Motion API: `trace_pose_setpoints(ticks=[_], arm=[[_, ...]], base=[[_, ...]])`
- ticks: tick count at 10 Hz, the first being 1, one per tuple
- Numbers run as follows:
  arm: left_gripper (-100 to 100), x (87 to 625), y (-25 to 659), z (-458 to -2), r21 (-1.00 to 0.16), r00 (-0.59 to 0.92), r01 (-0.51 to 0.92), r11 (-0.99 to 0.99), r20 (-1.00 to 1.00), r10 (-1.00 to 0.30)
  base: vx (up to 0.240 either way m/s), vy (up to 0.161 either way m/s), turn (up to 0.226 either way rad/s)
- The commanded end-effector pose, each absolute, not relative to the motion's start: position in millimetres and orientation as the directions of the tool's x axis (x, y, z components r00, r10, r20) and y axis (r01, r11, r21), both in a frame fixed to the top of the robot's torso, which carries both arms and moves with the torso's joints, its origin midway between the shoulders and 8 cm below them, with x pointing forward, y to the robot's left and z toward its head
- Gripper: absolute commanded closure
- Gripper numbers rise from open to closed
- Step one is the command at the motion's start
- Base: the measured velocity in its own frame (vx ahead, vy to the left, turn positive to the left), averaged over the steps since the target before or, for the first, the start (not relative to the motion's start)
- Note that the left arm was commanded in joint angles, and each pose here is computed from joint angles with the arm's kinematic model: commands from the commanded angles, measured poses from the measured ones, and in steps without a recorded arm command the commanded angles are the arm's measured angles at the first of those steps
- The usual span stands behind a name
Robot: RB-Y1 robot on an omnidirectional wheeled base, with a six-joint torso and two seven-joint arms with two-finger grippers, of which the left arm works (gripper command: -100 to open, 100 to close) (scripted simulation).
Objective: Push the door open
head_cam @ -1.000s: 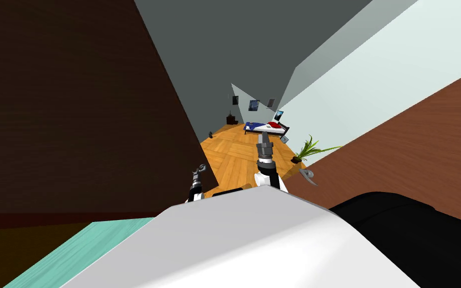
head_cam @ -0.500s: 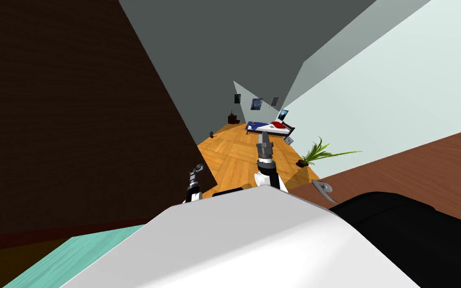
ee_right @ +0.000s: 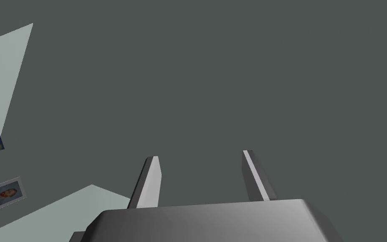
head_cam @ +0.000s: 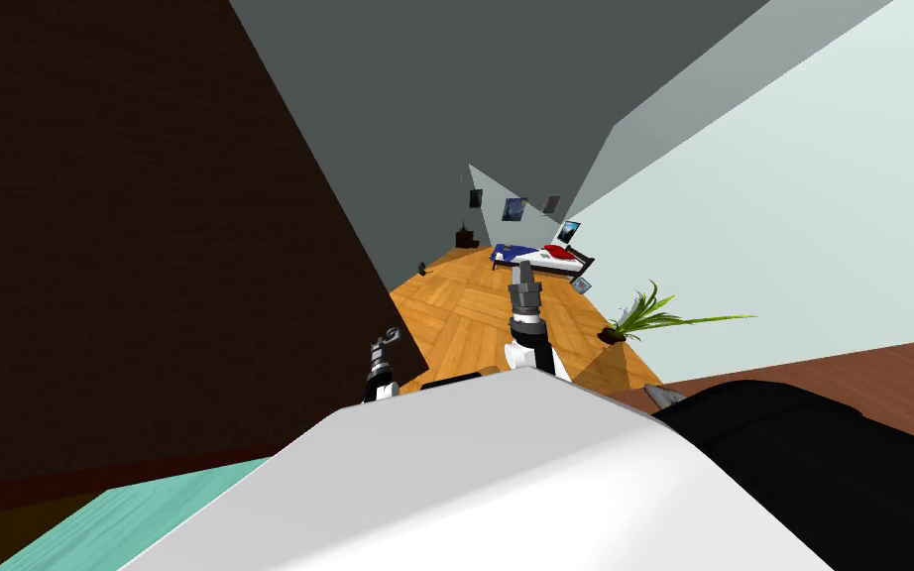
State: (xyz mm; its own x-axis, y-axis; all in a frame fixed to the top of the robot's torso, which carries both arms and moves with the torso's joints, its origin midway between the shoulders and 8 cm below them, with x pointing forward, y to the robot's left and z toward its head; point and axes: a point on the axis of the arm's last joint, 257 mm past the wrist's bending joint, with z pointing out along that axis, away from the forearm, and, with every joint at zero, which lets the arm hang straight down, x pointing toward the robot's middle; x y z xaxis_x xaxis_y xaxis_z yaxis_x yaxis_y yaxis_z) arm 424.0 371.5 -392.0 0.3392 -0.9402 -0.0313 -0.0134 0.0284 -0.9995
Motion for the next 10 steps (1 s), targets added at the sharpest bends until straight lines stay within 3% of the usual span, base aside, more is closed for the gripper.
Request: trace_pose_setpoints(ticks=[1, 7, 10], arm=[[100, 423, 386, -387, -1.0, 0.37, -0.001, 0.032, -0.03, -0.929], [100, 415, 398, -391, -1.0, 0.427, 0.0, 0.004, -0.004, -0.904], [100, 405, 420, -391, -1.0, 0.462, -0.005, 0.017, -0.017, -0.887]], base=[[0.192, -0.078, 0.084], [0.181, -0.041, 0.059], [0.102, -0.012, 0.042]])
